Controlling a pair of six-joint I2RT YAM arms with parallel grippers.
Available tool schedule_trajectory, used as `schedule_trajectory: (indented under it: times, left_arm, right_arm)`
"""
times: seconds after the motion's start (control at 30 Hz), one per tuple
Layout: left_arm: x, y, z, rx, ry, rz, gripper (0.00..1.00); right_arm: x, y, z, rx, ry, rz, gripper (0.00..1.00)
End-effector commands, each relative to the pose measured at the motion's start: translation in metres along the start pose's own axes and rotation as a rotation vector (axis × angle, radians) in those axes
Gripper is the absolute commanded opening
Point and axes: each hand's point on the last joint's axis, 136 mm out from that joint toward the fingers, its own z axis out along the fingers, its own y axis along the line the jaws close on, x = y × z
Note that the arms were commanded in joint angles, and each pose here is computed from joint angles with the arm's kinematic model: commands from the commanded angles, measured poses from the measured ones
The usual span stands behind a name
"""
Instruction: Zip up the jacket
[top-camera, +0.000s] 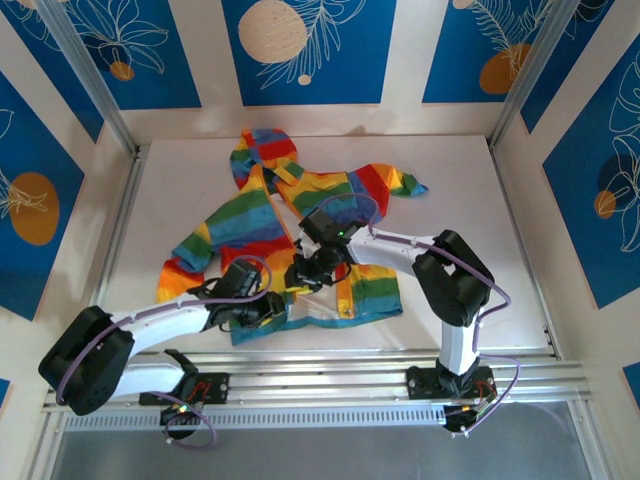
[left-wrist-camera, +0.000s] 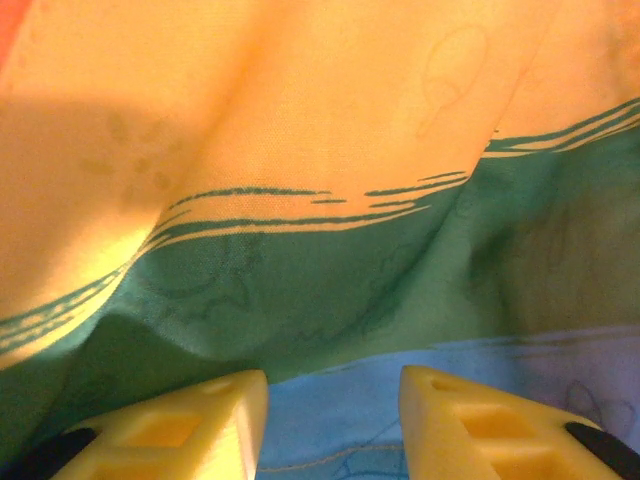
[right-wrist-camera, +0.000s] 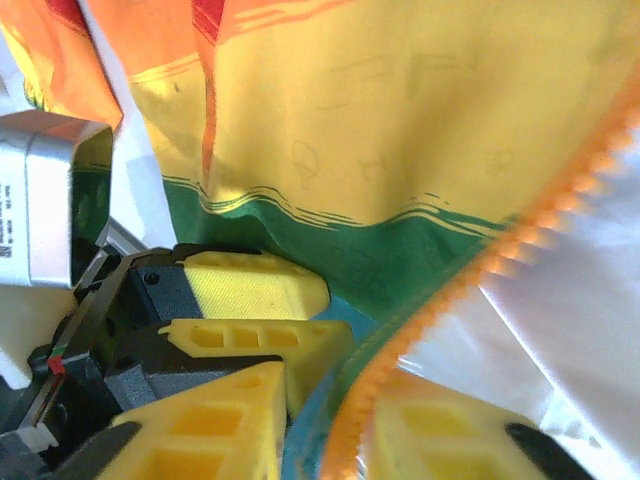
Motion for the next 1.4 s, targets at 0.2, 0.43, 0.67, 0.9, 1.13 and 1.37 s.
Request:
schedule_trajectory:
  times: [0.2,0.43,0.67,0.9,1.13,1.37]
  left_arm:
    - [0.001,0.014,-0.019,-0.077,-0.002,0.041,0.45]
    - [-0.013,-0.028,-0.064,0.061,-0.103,0.154,0.55]
    - [-0.020,-0.083,-0.092,0.311,-0.174,0.212,0.58]
    - [-0.022,-0.135,-0.094,0.554,-0.133,0.248,0.57]
    - [-0.029,-0.146,-0.088,0.601,-0.136,0.220,0.52]
    - [-0.027,-0.146,-0.088,0.641,-0.124,0.178,0.46]
  right_arm:
    - [0.011,0.001,-0.004,0.026,0.023,0.005,0.00]
    - [0.009,0.017,-0.021,0.010,-0.051,-0.061,0.00]
    - [0.006,0.037,-0.046,-0.057,-0.148,-0.107,0.00]
    - [-0.005,0.042,-0.077,-0.119,-0.278,-0.116,0.00]
    - [-0.006,0.038,-0.098,-0.198,-0.362,-0.104,0.00]
    - [-0.002,0.036,-0.098,-0.231,-0.355,-0.082,0.00]
